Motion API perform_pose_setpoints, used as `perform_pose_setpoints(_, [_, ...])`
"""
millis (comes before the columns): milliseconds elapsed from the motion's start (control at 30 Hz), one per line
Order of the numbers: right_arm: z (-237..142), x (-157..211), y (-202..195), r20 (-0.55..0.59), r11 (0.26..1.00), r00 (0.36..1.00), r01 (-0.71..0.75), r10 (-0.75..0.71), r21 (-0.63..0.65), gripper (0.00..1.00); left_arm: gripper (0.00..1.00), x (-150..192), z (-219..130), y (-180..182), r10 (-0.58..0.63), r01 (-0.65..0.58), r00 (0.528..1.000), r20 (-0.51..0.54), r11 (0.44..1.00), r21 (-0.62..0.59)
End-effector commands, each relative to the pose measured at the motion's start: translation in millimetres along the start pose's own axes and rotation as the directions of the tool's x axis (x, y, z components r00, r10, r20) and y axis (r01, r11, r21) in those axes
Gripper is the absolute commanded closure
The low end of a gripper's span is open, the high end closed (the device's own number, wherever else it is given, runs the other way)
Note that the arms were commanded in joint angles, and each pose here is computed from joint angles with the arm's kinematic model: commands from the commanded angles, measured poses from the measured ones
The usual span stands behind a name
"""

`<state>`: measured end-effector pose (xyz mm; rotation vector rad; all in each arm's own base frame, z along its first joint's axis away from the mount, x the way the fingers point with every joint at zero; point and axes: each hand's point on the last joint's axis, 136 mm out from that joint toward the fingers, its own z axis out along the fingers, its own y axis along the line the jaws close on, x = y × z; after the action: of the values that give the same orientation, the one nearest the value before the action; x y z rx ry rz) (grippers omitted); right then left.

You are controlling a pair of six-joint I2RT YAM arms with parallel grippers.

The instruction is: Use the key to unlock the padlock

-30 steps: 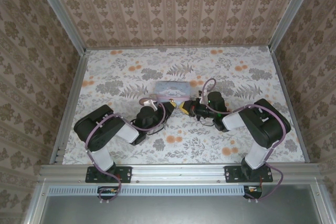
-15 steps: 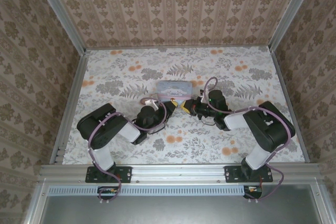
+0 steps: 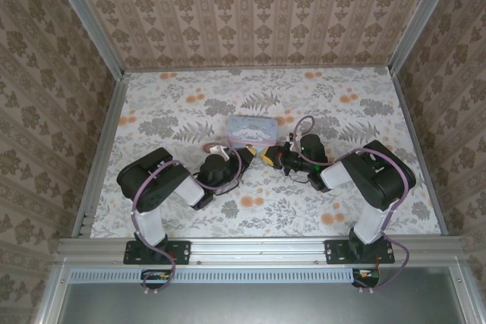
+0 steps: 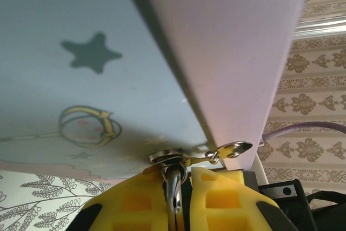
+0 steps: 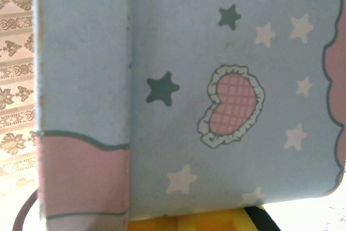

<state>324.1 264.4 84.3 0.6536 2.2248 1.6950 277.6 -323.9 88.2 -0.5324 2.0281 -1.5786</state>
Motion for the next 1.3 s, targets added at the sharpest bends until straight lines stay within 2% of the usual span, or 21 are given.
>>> perform_pose_setpoints(0, [-3.0, -3.1, 82.0, 0.056, 0.96, 0.983, 0.183, -0.175, -0.209, 1.0, 1.0, 81.9, -6.5, -5.0, 0.061, -0.042, 0.927, -0.371, 0.997, 0.058])
perform_pose_setpoints(167, [-0.5, -4.0, 71.2, 0.062, 0.967, 0.985, 0.17, -0.161, -0.187, 1.0, 1.0, 80.5, -10.3, -24.1, 0.019, 0.015, 0.927, -0.374, 0.996, 0.087])
perform_pose_setpoints(367, [9.5, 14.1, 72.8, 0.01, 0.962, 0.991, 0.133, -0.135, -0.24, 1.0, 1.0, 66.4, -14.4, -63.4, 0.041, 0.02, 0.944, -0.329, 0.984, 0.18])
perform_pose_setpoints(600, [-4.5, -13.4, 70.3, 0.078, 0.97, 0.988, 0.149, -0.136, -0.193, 1.0, 1.0, 75.3, -15.1, -42.0, 0.017, 0.03, 0.929, -0.369, 0.992, 0.123])
perform_pose_setpoints(767, [7.9, 1.5, 84.7, 0.025, 0.963, 0.987, 0.16, -0.159, -0.217, 1.0, 1.0, 81.7, -12.3, -19.1, 0.02, 0.01, 0.922, -0.386, 0.997, 0.075])
perform_pose_setpoints(933, [21.4, 16.2, 75.3, -0.02, 0.965, 0.987, 0.152, -0.159, -0.213, 1.0, 1.0, 90.0, -6.0, -31.8, 0.038, 0.01, 0.909, -0.416, 0.994, 0.112])
perform_pose_setpoints(1100, [16.9, 5.0, 54.4, 0.01, 0.973, 0.992, 0.129, -0.13, -0.192, 1.0, 1.0, 89.4, -9.6, -45.9, 0.026, 0.035, 0.906, -0.422, 0.99, 0.136])
perform_pose_setpoints(1267, [13.7, 0.4, 50.5, 0.005, 0.971, 0.99, 0.142, -0.144, -0.191, 1.0, 1.0, 91.7, -13.7, -40.2, 0.024, 0.033, 0.9, -0.434, 0.992, 0.124])
